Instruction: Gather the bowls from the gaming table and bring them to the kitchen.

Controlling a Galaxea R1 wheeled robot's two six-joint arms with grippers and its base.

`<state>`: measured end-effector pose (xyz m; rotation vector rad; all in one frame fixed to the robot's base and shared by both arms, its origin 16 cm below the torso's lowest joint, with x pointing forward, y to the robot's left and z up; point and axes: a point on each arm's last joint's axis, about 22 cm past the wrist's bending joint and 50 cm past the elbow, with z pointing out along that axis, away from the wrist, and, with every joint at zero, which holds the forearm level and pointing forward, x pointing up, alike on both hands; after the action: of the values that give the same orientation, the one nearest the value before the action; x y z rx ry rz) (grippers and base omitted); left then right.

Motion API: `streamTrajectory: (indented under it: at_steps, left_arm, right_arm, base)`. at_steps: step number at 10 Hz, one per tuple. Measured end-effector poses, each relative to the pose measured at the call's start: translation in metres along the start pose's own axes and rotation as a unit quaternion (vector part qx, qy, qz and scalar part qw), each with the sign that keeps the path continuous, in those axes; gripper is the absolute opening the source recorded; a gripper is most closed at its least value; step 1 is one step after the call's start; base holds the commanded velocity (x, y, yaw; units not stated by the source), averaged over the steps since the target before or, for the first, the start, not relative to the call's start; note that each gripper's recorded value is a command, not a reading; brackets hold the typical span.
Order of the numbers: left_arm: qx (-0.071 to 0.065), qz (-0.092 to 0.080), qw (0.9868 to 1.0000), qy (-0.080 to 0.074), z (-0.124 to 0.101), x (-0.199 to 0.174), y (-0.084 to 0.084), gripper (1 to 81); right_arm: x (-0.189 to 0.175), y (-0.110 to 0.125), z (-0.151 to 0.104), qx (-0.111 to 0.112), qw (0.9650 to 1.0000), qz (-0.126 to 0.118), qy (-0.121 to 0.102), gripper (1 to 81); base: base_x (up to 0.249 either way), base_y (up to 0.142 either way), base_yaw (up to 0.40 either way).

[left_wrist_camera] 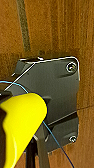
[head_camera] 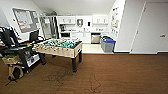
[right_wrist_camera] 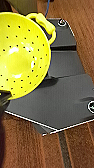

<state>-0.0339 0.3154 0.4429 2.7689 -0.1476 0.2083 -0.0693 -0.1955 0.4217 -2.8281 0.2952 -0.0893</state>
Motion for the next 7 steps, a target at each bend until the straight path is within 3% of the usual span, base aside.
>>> streamTrajectory:
  at_steps: [2, 4, 7]
  left_arm:
    - [-0.002, 0.005, 0.9999, 0.015, 0.004, 0.024, -0.001, 1.0]
    - [-0.002, 0.001, 1.0000, 0.003, 0.002, 0.006, 0.001, 1.0]
    - [-0.001, 0.001, 1.0000, 0.004, 0.001, 0.008, 0.000, 1.0]
  right_arm:
    - [0.026, -0.004, 0.003, 0.002, 0.9998, -0.004, 0.020, 1.0]
    - [0.008, -0.001, 0.001, 0.001, 1.0000, -0.003, 0.006, 1.0]
    - [0.011, -0.007, 0.002, 0.004, 1.0000, -0.004, 0.008, 1.0]
  base:
    - [0.132, 0.000, 0.000]
    - [0.132, 0.000, 0.000]
    - [0.113, -0.021, 0.000]
